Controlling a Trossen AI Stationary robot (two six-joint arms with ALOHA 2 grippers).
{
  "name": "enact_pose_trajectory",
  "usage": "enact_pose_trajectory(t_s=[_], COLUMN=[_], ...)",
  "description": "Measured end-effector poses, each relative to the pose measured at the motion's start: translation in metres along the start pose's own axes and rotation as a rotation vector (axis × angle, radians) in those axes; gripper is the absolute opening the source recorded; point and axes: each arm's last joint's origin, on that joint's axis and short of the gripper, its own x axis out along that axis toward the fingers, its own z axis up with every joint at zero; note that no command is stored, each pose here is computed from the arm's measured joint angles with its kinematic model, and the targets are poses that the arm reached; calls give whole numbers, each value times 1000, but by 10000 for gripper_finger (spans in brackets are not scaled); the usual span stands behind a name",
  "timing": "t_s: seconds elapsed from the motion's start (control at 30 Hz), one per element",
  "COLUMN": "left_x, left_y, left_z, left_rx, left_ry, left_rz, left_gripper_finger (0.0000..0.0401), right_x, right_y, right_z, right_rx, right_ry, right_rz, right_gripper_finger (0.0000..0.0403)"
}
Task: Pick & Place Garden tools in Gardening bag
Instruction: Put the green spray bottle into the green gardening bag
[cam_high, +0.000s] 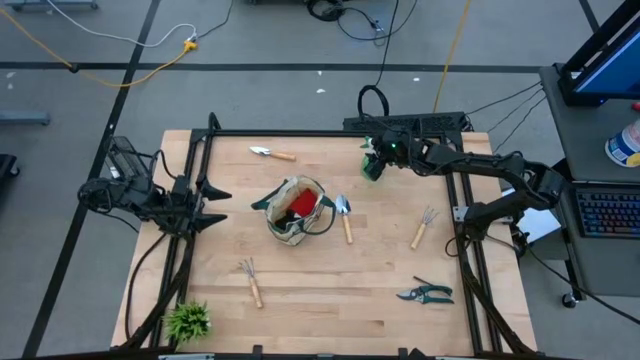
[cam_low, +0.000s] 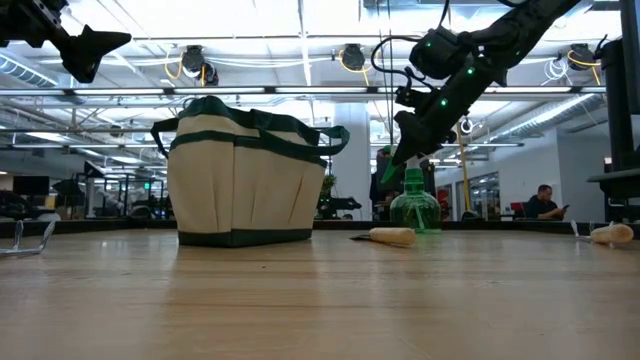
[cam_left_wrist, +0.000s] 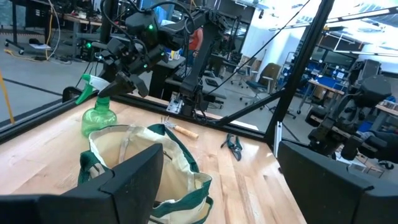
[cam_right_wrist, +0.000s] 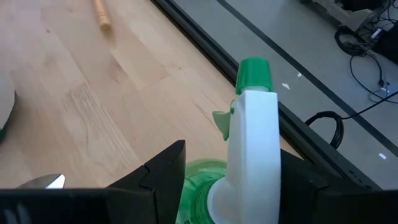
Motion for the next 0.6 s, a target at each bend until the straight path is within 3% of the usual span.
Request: enact_pose_trajectory(t_s=[0.17, 0.6], left_x=[0, 0], left_y=[0, 0], left_z=[0, 0], left_rx=[0, -1], left_ry=[0, -1], left_rz=[0, 0], left_gripper_finger=[324, 324], right_x=[0, -1], right_y=[0, 0], right_z=[0, 1], right_rx=[0, 5], right_ry=[3, -8], right_rz=[0, 1], right_gripper_finger=[164, 51])
